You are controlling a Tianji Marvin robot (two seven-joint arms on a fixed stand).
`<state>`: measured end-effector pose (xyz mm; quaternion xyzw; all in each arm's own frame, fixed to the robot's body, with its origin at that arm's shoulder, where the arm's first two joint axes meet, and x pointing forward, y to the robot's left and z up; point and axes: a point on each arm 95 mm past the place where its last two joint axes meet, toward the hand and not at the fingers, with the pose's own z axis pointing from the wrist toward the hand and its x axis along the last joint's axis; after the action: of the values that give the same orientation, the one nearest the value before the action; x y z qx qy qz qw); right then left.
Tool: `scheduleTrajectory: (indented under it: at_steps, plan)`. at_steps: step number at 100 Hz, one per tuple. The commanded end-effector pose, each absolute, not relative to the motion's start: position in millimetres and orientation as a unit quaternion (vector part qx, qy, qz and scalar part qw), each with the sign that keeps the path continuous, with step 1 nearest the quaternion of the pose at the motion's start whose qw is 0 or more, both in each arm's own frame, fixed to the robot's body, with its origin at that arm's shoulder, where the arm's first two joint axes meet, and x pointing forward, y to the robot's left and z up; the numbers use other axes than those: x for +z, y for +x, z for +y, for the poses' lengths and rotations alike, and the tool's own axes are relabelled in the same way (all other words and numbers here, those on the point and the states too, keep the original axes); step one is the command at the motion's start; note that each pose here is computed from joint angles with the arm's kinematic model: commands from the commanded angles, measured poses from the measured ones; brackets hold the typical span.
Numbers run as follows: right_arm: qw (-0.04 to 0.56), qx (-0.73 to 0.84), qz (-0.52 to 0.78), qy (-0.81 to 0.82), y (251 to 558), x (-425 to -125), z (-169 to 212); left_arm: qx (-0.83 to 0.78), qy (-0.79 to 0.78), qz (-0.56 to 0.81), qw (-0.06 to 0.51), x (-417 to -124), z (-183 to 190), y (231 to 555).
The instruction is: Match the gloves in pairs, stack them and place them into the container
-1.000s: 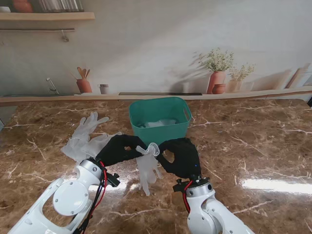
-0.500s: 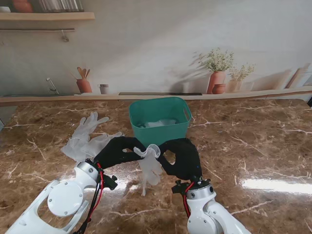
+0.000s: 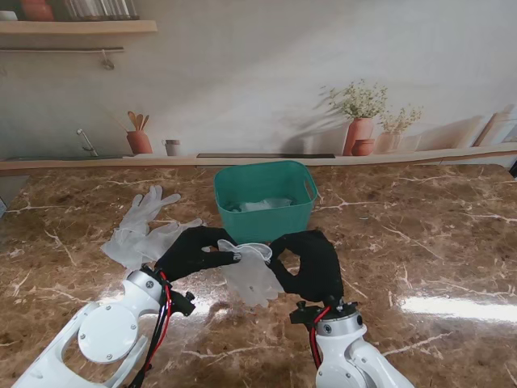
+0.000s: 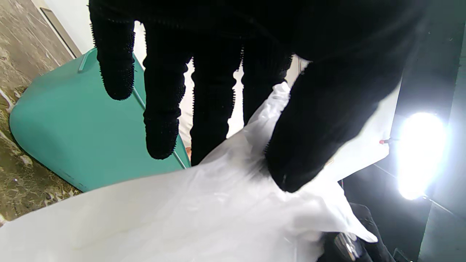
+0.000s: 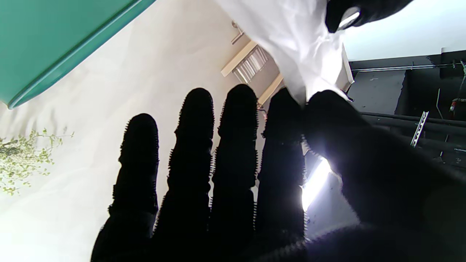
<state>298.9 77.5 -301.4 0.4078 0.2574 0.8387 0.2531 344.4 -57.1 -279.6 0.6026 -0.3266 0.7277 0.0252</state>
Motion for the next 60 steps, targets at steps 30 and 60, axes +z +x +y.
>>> scheduleTrajectory:
  at_steps: [30,60]
  plan:
    - [0.209,0.820,0.299,0.440,269,-299,60,0.722,0.568,-0.391,0.053,-272,-56,319]
    - [0.133,0.793,0.336,0.491,241,-299,53,0.690,0.567,-0.434,0.118,-272,-53,299]
